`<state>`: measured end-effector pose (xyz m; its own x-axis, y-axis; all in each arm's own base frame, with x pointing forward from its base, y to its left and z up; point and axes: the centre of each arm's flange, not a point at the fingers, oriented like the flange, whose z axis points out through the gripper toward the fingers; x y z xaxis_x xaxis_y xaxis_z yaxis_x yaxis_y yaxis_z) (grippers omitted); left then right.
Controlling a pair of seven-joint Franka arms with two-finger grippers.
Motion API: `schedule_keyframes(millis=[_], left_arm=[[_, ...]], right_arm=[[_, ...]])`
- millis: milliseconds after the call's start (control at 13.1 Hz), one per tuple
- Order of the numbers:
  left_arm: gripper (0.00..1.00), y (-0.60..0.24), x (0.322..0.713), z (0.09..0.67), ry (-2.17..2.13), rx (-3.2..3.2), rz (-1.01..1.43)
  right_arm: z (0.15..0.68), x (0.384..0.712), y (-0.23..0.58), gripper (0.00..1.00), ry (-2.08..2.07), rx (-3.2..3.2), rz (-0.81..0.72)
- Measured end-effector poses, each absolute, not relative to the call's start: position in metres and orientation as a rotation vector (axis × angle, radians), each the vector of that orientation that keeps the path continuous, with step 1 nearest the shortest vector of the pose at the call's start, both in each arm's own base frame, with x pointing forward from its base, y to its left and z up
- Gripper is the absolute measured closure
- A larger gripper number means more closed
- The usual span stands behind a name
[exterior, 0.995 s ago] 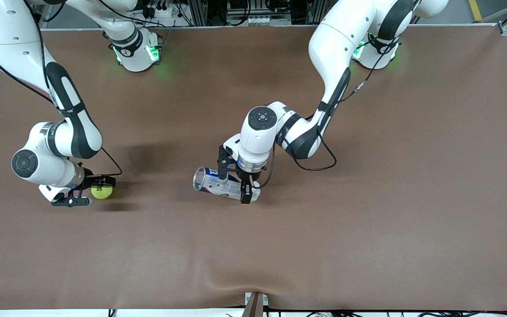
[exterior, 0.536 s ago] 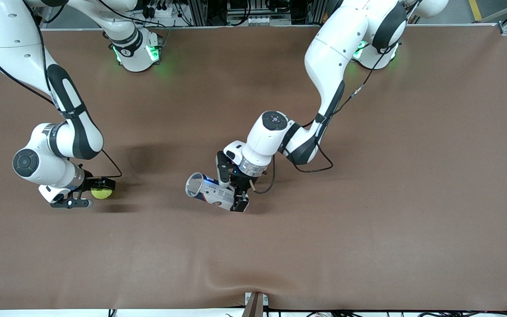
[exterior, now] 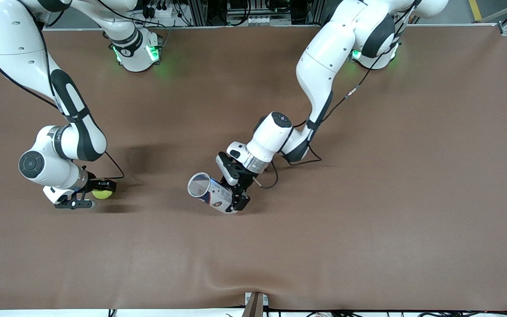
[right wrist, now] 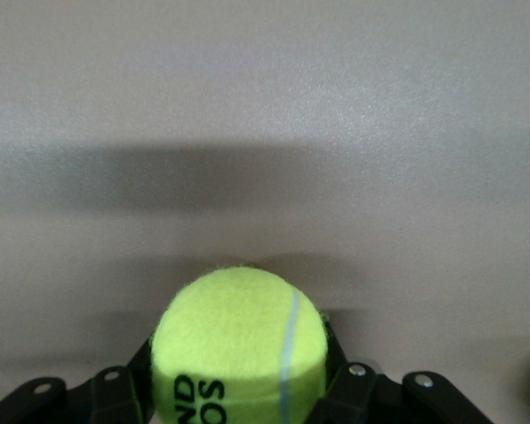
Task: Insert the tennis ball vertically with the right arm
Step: 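Carry the ball over the can opening with the right gripper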
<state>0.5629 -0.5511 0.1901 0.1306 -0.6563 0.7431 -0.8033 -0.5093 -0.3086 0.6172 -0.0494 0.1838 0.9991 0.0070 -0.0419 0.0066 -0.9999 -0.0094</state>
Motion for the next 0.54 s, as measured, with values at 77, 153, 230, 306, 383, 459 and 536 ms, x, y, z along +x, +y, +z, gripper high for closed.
schedule_keyframes(millis=[77,153,230,306,383,459,536], left_arm=[[0.31,-0.553,0.556,0.184,-1.400,2.241,1.326],[0.31,-0.555,0.550,0.179,-1.344,2.254,1.332],[0.30,-0.557,0.544,0.174,-1.290,2.266,1.340],[0.30,-0.559,0.538,0.171,-1.242,2.275,1.350],[0.30,-0.560,0.532,0.168,-1.199,2.283,1.367],[0.30,-0.560,0.526,0.165,-1.163,2.288,1.389],[0.30,-0.560,0.522,0.159,-1.128,2.295,1.404]], right_arm=[[0.186,0.618,-0.049,0.32,-0.011,-3.132,0.059],[0.189,0.620,-0.049,0.33,-0.012,-3.133,0.051],[0.194,0.622,-0.048,0.33,-0.014,-3.133,0.038],[0.203,0.624,-0.048,0.33,-0.016,-3.134,0.026],[0.216,0.626,-0.047,0.33,-0.019,-3.134,0.014],[0.232,0.628,-0.045,0.33,-0.024,-3.135,0.001],[0.254,0.631,-0.040,0.33,-0.037,-3.135,-0.014]])
